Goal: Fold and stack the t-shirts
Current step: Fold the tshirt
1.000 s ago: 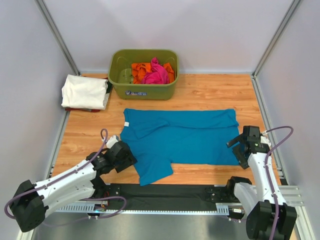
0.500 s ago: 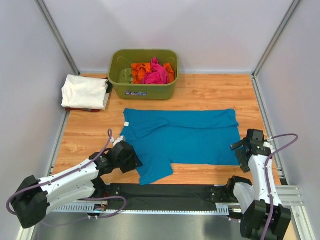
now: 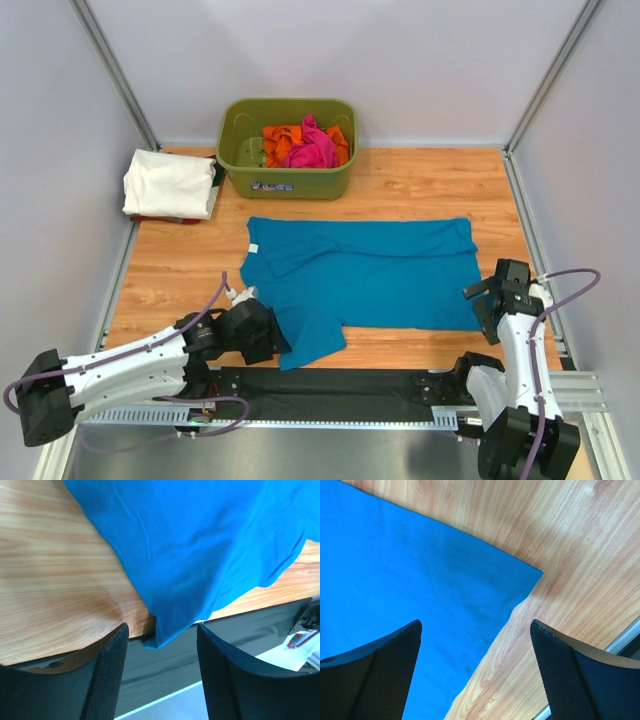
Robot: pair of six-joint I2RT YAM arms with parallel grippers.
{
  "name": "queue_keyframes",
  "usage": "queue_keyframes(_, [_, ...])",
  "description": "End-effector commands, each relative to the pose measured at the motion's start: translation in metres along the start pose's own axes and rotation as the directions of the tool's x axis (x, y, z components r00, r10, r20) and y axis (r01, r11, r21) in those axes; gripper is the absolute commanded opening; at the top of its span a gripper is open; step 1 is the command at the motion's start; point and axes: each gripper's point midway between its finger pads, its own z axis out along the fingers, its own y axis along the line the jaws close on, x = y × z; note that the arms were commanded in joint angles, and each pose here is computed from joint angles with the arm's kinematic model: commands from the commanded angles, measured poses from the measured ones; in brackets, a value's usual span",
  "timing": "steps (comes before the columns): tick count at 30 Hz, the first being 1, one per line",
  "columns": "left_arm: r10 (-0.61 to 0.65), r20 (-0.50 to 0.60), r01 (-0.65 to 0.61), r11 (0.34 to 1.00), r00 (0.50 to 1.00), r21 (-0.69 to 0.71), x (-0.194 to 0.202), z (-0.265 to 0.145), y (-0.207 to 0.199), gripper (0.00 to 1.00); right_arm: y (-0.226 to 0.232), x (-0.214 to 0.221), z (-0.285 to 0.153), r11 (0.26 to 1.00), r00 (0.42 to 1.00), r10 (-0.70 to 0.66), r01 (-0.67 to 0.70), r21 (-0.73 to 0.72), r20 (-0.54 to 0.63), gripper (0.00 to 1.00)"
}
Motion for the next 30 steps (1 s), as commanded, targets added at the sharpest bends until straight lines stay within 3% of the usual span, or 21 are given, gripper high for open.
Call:
queue_keyframes(1, [-0.029, -0.021, 0.030, 0.999, 0.999, 0.032, 0.005, 0.001, -0.017, 0.64, 0.004, -0.018, -0.005, 1.000, 0.998, 0.008, -0.008, -0.001, 0.065, 0.91])
queue_keyframes(7, [-0.030, -0.032, 0.030, 1.000, 0.999, 0.006, 0.013, 0.005, -0.023, 0.59, 0.003, -0.025, -0.005, 1.000, 0.997, 0.009, -0.010, 0.018, 0.075, 0.92])
queue_keyframes(10, [-0.051, -0.027, 0.052, 0.998, 0.998, 0.035, 0.013, 0.009, -0.028, 0.45, -0.001, -0.024, -0.004, 0.999, 0.998, -0.001, -0.002, 0.034, 0.067, 0.91])
queue_keyframes(16, [-0.048, 0.000, 0.048, 0.998, 0.999, 0.033, 0.009, 0.005, -0.030, 0.02, -0.001, -0.028, -0.005, 0.999, 0.996, 0.047, -0.048, 0.017, 0.079, 0.90])
queue_keyframes(24, [-0.025, 0.057, 0.024, 0.999, 0.998, 0.022, -0.003, -0.005, -0.032, 0.00, 0.006, -0.024, 0.001, 0.999, 0.997, 0.046, -0.044, -0.031, 0.056, 0.78])
queue_keyframes(27, [-0.009, 0.086, 0.009, 1.000, 0.996, 0.011, -0.009, -0.008, -0.031, 0.00, -0.001, -0.023, 0.000, 0.999, 0.997, 0.046, -0.047, 0.015, 0.054, 0.78])
queue_keyframes(30, [-0.002, 0.112, 0.002, 1.000, 0.994, 0.000, -0.014, -0.008, -0.028, 0.00, -0.008, -0.028, -0.006, 0.993, 0.996, 0.074, -0.079, 0.084, 0.056, 0.85])
